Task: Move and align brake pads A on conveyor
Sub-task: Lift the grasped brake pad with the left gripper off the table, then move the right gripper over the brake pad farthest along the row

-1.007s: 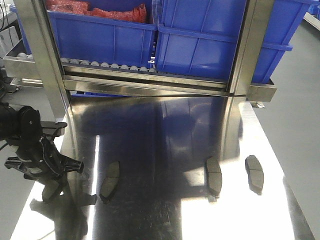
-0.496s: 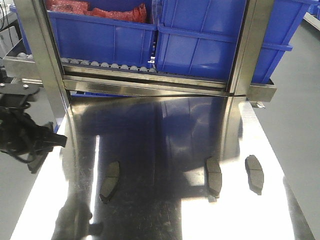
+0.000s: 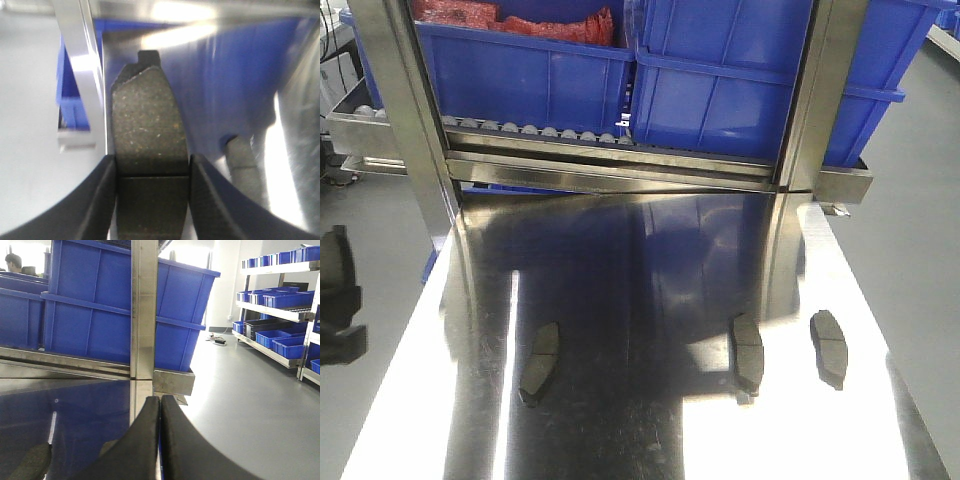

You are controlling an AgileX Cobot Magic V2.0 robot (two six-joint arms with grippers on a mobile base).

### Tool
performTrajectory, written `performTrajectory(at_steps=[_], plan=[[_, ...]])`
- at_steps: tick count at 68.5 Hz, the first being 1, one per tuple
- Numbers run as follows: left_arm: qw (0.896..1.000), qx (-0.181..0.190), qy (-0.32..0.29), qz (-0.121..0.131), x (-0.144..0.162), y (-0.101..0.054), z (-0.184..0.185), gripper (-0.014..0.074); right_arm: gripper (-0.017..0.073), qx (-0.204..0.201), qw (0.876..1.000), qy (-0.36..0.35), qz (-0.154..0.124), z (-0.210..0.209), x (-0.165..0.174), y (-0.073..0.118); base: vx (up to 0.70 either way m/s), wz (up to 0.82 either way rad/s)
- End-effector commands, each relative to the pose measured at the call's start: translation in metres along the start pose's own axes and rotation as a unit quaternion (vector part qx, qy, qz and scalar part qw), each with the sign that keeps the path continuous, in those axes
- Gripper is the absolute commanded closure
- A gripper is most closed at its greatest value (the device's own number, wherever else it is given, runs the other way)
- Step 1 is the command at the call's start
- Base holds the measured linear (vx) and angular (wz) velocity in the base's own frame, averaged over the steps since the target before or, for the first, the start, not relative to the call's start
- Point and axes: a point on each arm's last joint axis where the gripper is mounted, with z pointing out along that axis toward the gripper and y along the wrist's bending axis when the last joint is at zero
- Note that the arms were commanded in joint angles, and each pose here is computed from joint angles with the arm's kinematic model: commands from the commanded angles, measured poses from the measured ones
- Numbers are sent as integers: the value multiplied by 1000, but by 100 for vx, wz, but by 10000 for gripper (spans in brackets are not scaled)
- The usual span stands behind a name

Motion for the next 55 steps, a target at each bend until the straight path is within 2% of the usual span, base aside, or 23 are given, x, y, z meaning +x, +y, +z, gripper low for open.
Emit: performTrajectory(at_steps=[1,23,55], plan=[[993,18,-114,-18,-9,-2,-25,601,571,1,999,-40,-5,-1,-4,0,0,0],[983,23,-184,-13,21,0,-57,599,571,1,999,-40,-5,-1,-4,0,0,0],[982,23,-188,-14,22,0,-60,599,571,0,999,-39,-5,-1,-4,0,0,0]])
